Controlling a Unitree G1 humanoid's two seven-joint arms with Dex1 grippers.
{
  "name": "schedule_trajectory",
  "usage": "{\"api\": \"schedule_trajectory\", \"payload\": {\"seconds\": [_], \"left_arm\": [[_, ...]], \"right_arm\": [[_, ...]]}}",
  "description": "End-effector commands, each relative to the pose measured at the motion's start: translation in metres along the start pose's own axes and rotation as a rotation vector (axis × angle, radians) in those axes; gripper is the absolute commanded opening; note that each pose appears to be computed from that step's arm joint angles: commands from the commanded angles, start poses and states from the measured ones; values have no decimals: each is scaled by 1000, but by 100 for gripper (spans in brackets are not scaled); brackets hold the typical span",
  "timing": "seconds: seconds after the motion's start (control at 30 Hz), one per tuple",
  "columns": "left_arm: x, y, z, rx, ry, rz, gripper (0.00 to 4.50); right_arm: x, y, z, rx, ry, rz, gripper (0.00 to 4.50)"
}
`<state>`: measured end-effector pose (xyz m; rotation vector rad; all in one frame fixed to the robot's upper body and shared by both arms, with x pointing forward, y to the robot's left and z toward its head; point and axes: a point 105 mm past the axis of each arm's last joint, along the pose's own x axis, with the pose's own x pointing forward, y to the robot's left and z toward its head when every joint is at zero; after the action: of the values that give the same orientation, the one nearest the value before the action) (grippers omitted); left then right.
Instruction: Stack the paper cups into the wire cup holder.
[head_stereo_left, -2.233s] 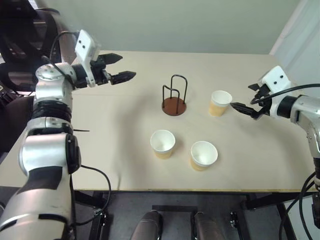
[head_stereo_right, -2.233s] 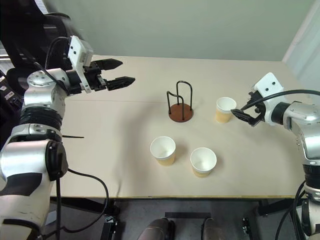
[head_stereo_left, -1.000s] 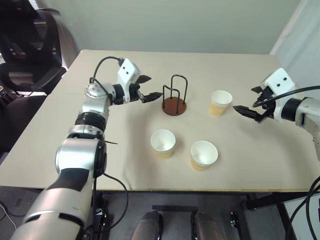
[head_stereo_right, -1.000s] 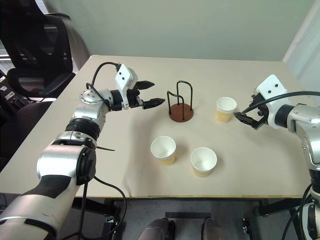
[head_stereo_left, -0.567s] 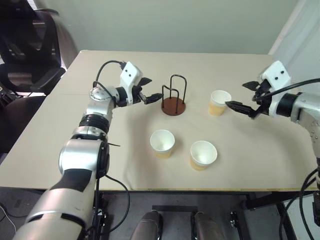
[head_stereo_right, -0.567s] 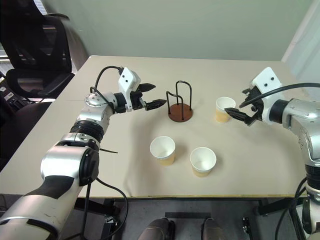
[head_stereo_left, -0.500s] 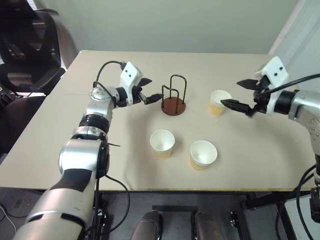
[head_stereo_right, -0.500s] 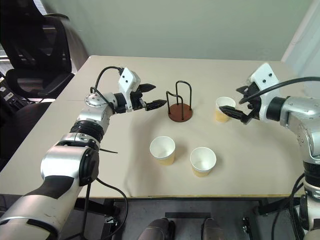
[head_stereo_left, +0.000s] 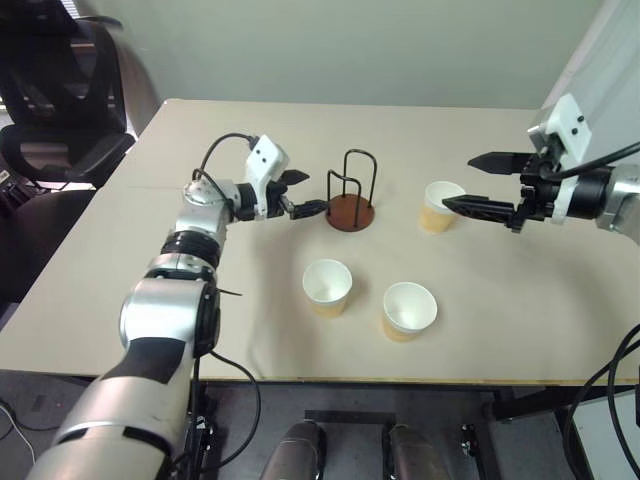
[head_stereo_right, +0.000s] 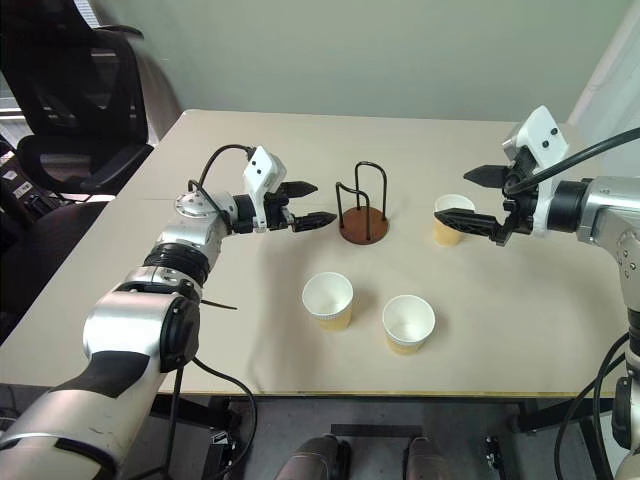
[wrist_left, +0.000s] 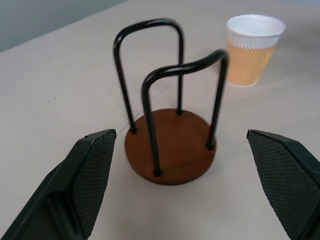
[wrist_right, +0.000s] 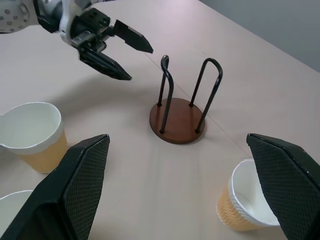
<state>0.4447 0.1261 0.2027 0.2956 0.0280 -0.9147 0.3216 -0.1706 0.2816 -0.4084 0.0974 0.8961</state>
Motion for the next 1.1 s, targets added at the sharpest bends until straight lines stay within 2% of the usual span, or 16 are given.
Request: {"api": "schedule_trajectory", "payload": {"seconds": [0.03, 0.4, 0.8, 1.1], "left_arm": [[6, 5, 10, 31, -23, 64, 450], [25, -10, -2, 37, 1, 66, 450], [32, -16, -7, 43, 17, 56, 450], [40, -8, 0, 63, -3, 184, 450]], "right_arm": [[-8, 4, 11, -41, -14, -2, 447], [-13, 7, 8, -33, 1, -26, 447], [-15, 7, 4, -14, -5, -58, 447], [-19, 8, 1, 1, -6, -85, 447]]}}
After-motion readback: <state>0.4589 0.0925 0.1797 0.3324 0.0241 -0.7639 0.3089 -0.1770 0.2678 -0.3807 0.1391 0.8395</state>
